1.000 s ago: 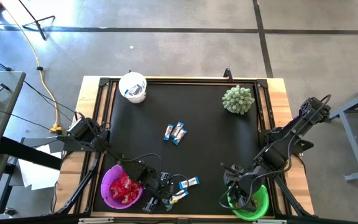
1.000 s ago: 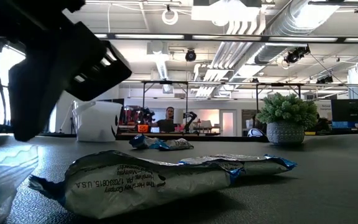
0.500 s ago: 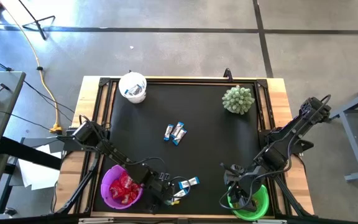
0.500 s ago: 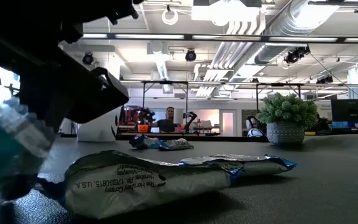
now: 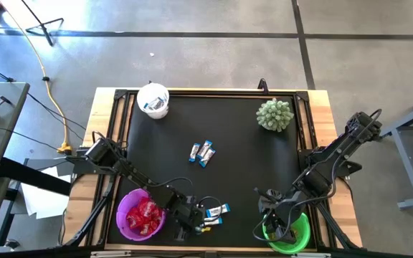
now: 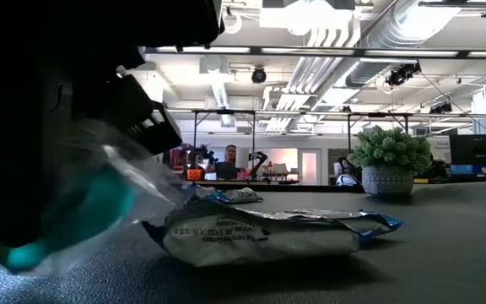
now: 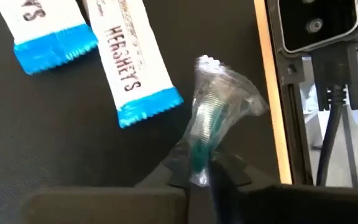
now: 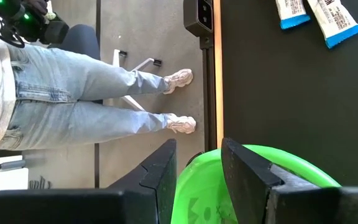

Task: Sort candy
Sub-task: Put the blue gummy into the green bucket, then put the white chocolate into the white bucket

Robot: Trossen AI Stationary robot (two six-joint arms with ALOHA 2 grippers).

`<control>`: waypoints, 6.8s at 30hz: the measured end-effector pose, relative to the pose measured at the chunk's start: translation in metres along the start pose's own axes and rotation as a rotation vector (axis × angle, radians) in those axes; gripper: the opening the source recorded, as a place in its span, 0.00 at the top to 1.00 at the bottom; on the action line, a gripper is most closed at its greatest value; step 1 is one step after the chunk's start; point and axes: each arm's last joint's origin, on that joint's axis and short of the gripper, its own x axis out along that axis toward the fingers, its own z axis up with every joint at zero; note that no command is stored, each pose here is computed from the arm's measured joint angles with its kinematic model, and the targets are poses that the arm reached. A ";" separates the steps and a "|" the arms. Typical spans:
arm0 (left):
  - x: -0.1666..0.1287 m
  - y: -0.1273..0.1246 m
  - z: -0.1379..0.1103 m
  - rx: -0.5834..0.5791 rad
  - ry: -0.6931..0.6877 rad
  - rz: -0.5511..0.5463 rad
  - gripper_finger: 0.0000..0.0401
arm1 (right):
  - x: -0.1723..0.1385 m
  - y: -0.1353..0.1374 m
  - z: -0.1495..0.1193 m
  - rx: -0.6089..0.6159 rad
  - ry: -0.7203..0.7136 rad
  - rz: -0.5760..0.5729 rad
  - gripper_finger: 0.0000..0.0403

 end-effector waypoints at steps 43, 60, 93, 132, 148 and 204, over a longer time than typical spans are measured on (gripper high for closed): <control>-0.277 -0.066 0.144 0.033 -0.749 0.869 1.00 | -0.089 0.025 0.057 -0.441 -1.117 -0.258 0.70; -0.287 -0.081 0.153 -0.021 -0.928 0.838 1.00 | -0.106 0.027 0.068 -0.502 -1.289 -0.392 0.70; -0.280 -0.077 0.167 0.037 -0.955 0.776 0.98 | -0.109 0.018 0.078 -0.504 -1.305 -0.431 0.99; -0.302 -0.118 0.122 0.069 -0.913 0.838 0.62 | -0.055 0.026 -0.069 0.502 -0.357 -0.057 1.00; -0.307 -0.116 0.121 0.038 -0.933 0.873 0.62 | -0.009 0.024 -0.089 0.480 -0.019 -0.253 0.79; -0.309 0.106 -0.033 -0.398 -0.043 1.088 0.62 | -0.029 -0.200 0.109 0.825 -0.694 -0.587 0.64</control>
